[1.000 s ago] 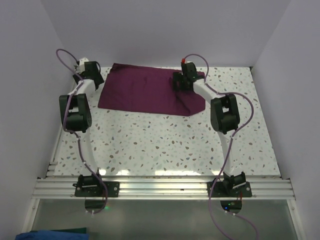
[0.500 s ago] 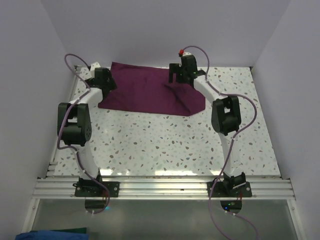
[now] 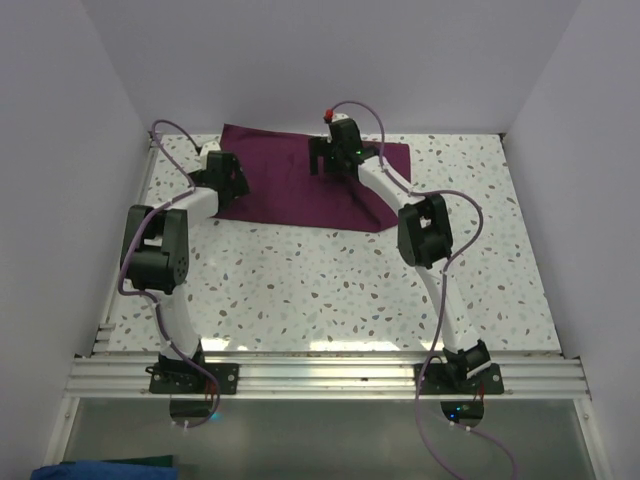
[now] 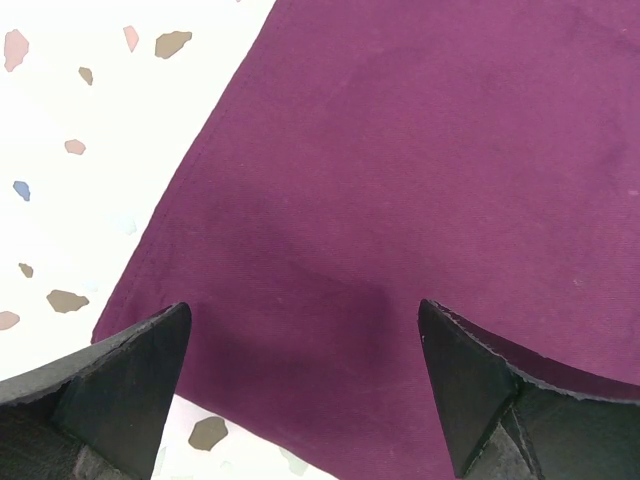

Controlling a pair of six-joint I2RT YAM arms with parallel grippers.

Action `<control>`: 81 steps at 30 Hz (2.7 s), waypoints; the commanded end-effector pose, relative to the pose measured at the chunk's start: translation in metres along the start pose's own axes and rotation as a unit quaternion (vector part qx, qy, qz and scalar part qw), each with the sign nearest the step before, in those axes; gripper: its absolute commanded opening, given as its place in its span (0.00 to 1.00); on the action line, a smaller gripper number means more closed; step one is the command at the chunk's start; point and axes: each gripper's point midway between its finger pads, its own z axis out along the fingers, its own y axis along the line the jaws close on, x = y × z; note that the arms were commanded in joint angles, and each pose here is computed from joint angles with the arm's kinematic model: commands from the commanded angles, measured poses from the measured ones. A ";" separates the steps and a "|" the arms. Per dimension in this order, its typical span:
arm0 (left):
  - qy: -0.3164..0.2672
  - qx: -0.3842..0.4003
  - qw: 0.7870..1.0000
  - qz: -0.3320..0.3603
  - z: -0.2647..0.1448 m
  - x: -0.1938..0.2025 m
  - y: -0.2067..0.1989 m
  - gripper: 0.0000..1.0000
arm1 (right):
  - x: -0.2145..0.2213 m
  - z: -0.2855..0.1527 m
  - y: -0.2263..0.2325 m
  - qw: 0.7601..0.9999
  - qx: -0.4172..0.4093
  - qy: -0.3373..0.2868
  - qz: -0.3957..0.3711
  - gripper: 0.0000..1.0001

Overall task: Open and lay out the surgical kit
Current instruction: Open the surgical kit at the center of the board.

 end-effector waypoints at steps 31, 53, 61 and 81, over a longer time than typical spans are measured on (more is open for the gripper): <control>-0.067 0.037 0.996 -0.046 -0.034 -0.046 -0.007 1.00 | -0.016 -0.057 0.003 0.996 0.080 -0.011 -0.038 0.00; -0.130 0.063 0.986 -0.089 -0.178 -0.081 0.039 1.00 | 0.209 -0.339 -0.040 0.990 0.121 0.052 0.039 0.10; -0.113 0.068 0.987 -0.087 -0.171 -0.070 0.028 1.00 | 0.199 -0.371 -0.079 0.975 0.217 0.032 0.036 0.98; -0.069 0.083 0.994 -0.026 -0.122 -0.039 -0.009 1.00 | 0.167 -0.299 -0.058 0.977 0.050 0.092 0.185 0.97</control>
